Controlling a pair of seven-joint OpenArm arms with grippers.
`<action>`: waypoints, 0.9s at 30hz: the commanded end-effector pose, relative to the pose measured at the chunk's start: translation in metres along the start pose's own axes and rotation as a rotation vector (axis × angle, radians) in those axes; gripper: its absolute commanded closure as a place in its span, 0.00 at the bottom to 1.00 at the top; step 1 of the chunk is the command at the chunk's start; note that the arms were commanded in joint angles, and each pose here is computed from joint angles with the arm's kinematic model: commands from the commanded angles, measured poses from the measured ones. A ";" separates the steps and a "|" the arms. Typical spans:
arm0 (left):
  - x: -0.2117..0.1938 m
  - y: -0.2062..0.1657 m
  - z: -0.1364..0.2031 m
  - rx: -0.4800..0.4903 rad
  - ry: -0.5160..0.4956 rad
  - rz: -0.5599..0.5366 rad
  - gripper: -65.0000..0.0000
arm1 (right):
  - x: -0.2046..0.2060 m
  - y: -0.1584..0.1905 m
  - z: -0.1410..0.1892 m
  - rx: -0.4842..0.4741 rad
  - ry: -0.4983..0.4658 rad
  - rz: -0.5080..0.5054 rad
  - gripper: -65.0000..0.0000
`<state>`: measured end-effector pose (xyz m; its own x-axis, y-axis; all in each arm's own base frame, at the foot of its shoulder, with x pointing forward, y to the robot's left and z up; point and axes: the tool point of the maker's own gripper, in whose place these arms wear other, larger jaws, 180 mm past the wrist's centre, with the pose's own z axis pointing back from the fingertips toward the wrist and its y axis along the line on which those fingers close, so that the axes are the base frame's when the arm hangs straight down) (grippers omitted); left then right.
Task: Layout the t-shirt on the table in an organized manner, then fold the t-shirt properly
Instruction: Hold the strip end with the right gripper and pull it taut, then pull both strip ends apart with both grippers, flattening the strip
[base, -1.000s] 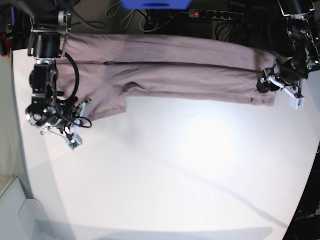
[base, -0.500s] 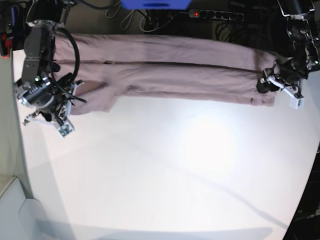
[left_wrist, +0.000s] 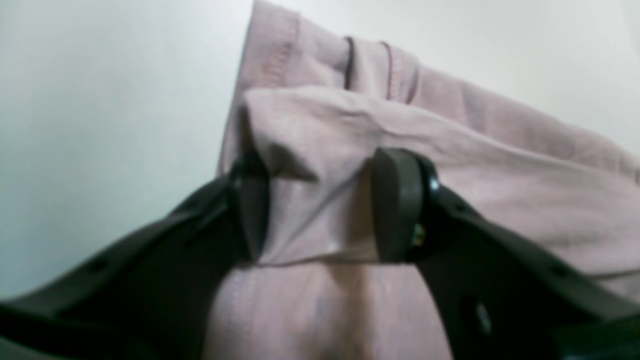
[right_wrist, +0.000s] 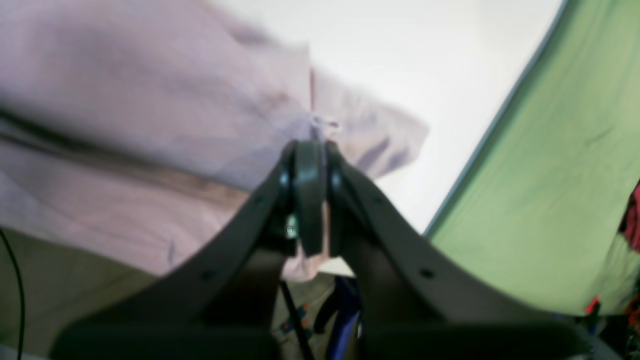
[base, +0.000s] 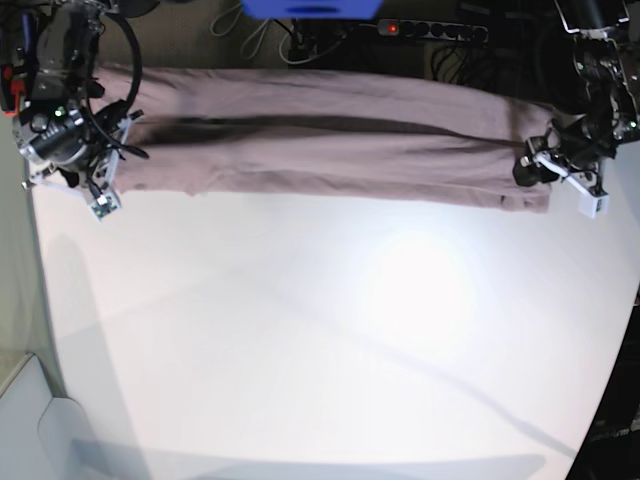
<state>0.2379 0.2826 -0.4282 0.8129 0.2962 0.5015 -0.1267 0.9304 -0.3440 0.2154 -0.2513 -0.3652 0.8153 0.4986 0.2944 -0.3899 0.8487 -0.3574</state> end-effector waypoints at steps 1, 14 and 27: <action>-0.008 0.007 0.002 0.029 0.046 -0.006 0.50 | 0.001 -0.009 0.005 -0.030 -0.011 -0.001 1.00; -0.009 0.006 0.001 0.028 0.049 -0.006 0.50 | -0.022 -0.007 0.003 -0.021 0.043 -0.022 1.00; -0.010 0.007 0.002 0.029 0.049 -0.003 0.49 | -0.037 0.024 -0.035 0.108 0.053 -0.080 1.00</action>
<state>0.2378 0.2827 -0.4284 0.8132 0.2963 0.5010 -0.1269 0.9303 -0.3442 0.1881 -0.2510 -0.4205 0.8674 0.4205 0.2660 -0.3694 0.9024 -0.2219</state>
